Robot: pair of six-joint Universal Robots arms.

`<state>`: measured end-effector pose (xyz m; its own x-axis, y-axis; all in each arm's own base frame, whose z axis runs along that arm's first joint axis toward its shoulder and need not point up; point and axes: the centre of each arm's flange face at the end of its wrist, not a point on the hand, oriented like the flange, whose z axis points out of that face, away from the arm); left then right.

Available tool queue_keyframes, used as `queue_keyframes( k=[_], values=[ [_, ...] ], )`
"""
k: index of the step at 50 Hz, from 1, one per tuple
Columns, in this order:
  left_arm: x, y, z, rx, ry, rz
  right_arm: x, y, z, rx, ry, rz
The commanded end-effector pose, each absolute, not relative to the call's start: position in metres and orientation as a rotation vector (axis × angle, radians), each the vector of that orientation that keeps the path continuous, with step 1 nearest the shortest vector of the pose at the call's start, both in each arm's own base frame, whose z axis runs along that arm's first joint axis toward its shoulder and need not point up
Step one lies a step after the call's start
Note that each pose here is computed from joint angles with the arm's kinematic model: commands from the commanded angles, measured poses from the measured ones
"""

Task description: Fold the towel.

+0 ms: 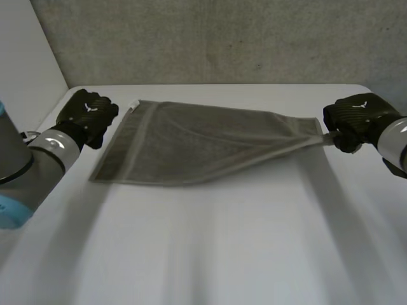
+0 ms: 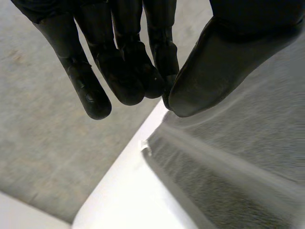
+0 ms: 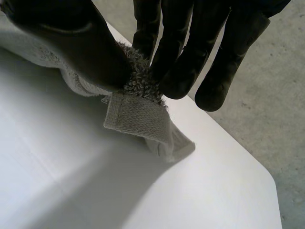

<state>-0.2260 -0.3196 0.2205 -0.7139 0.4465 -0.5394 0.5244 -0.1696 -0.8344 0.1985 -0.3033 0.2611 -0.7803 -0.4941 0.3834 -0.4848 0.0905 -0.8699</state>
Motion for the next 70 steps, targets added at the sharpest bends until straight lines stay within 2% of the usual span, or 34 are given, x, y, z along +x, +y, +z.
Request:
queue_keyframes(
  k=[1,8,11,13,16,24,33,46,70],
  values=[
    [-0.226,-0.287,0.229,1.271,2.036,-2.046,0.185,-0.279,0.279,-1.095,2.305,-1.818],
    [-0.220,-0.286,0.229,1.252,2.046,-2.036,0.176,-0.281,0.269,-1.095,2.305,-1.770],
    [-0.219,-0.293,0.214,1.255,2.086,-2.001,0.177,-0.282,0.266,-1.098,2.310,-1.756],
    [-0.221,-0.304,0.185,1.266,2.162,-1.929,0.177,-0.289,0.254,-1.098,2.340,-1.709],
    [-0.224,-0.315,0.165,1.272,2.194,-1.899,0.177,-0.293,0.247,-1.107,2.347,-1.692],
    [-0.227,-0.330,0.134,1.270,2.266,-1.820,0.177,-0.295,0.243,-1.109,2.345,-1.701],
    [-0.228,-0.334,0.132,1.266,2.264,-1.829,0.177,-0.299,0.239,-1.108,2.344,-1.706],
    [-0.230,-0.343,0.111,1.271,2.312,-1.783,0.177,-0.300,0.238,-1.108,2.344,-1.706],
    [-0.232,-0.352,0.115,1.247,2.321,-1.799,0.177,-0.300,0.232,-1.108,2.351,-1.687]
  ],
)
